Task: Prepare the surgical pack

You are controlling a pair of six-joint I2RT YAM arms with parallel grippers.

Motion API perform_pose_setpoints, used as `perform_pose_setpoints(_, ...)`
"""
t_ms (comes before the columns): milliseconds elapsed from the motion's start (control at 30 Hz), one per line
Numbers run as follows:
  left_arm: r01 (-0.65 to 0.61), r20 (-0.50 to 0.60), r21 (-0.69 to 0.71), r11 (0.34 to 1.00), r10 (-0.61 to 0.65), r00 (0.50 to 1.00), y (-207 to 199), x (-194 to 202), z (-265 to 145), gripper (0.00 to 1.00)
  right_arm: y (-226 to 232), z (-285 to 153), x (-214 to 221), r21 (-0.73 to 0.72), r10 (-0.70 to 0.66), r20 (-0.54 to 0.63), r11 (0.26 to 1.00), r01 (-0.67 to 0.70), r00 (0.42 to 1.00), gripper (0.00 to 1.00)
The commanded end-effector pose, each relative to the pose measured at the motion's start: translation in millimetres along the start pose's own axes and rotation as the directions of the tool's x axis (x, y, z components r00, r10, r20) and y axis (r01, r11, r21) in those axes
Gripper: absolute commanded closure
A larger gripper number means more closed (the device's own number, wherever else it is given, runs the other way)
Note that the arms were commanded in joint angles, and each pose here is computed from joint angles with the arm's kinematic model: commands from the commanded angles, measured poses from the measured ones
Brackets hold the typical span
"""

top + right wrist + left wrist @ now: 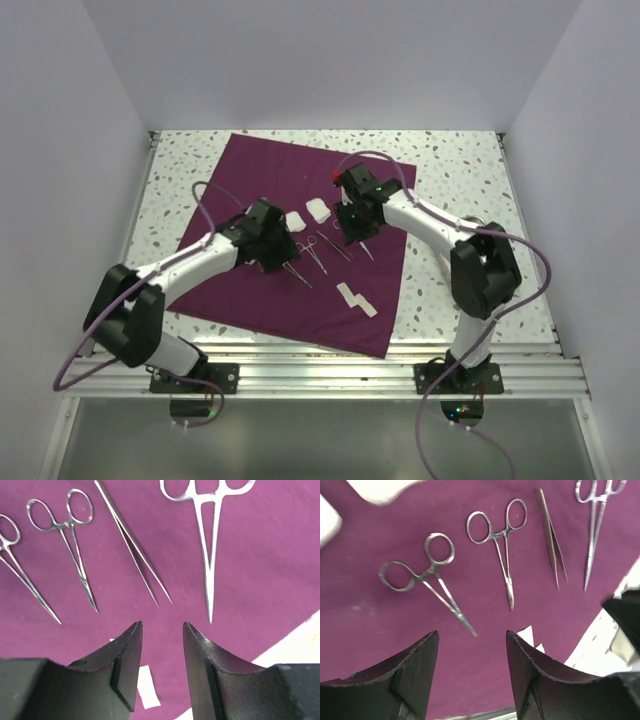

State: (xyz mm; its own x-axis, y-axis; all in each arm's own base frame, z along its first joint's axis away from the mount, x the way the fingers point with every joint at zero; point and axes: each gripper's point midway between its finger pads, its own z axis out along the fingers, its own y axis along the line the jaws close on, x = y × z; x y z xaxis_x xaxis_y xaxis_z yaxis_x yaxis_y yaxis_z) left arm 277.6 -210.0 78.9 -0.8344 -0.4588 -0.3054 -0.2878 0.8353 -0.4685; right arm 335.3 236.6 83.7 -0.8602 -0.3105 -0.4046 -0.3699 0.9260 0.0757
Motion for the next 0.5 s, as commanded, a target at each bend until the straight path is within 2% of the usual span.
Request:
perform_pose_setpoints(0,0.145,0.034,-0.215,0.966,-0.141,0.989,9,4,2,0.40,-8,-17,5,0.036,0.042,0.045,0.998,-0.044,0.998,0.58)
perform_pose_setpoints(100,0.160,-0.010,-0.321,0.934,-0.172,0.985,11,28,22,0.42,-12,-22,13,0.031,0.048,0.061,0.998,-0.050,0.997,0.57)
perform_pose_setpoints(167,0.200,0.008,-0.357,0.912,-0.211,0.977,11,34,27,0.41,-14,-23,13,0.021,0.053,0.072,0.998,-0.054,0.996,0.57)
perform_pose_setpoints(333,0.271,0.026,-0.383,0.883,-0.282,0.959,15,42,38,0.46,-15,-30,20,-0.017,0.047,0.085,0.999,-0.046,0.995,0.58)
perform_pose_setpoints(467,0.293,0.062,-0.389,0.873,-0.292,0.954,13,38,38,0.50,-16,-38,18,-0.033,0.039,0.119,0.999,-0.035,0.992,0.58)
